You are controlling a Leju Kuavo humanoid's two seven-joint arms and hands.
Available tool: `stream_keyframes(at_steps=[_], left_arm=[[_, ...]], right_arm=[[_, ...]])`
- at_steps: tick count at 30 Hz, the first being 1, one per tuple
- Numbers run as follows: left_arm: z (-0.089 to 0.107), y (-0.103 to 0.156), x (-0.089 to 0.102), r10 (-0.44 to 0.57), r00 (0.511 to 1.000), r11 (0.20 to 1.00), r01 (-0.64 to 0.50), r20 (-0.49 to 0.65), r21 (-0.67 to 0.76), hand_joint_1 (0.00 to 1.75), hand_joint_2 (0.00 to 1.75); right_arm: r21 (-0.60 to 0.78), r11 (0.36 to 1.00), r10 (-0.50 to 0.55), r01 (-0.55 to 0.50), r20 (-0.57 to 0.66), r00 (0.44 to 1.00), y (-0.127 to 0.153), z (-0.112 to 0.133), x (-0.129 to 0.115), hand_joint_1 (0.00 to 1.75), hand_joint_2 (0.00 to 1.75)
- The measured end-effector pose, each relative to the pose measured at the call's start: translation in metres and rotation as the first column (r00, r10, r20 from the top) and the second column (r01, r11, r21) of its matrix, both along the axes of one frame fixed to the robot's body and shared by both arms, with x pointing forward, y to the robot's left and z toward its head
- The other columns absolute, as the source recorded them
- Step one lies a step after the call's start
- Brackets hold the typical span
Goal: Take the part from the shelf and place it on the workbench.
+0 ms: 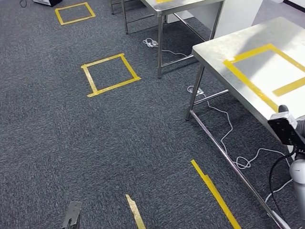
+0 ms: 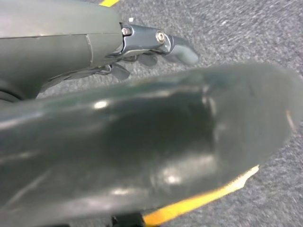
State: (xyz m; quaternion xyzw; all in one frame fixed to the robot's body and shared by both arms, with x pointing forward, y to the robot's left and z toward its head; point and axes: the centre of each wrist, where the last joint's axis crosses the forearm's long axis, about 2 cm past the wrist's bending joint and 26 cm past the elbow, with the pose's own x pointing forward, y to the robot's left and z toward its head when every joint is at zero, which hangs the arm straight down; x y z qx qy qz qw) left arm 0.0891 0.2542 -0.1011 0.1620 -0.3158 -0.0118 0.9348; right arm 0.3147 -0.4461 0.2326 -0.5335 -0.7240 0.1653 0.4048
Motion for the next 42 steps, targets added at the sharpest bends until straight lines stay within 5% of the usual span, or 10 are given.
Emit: stream_keyframes(at_steps=[9, 13, 42], left_arm=[[0.000, -0.001, 0.000, -0.019, 1.000, 1.000, 0.019, -0.011, 0.002, 0.00, 0.00], [0.000, -0.002, -0.001, -0.042, 0.999, 0.999, 0.043, -0.017, 0.010, 0.00, 0.00], [0.002, -0.003, 0.008, -0.122, 0.992, 0.992, 0.124, -0.038, 0.038, 0.00, 0.00]], right_arm=[[-0.008, 1.000, 0.005, -0.005, -0.013, 1.000, 0.004, -0.002, 0.002, 0.00, 0.00], [-0.009, 1.000, 0.000, 0.000, -0.008, 1.000, 0.006, -0.003, -0.001, 0.00, 1.75], [-0.002, 0.999, 0.032, -0.032, 0.065, 0.997, 0.024, 0.006, 0.016, 0.00, 1.75]])
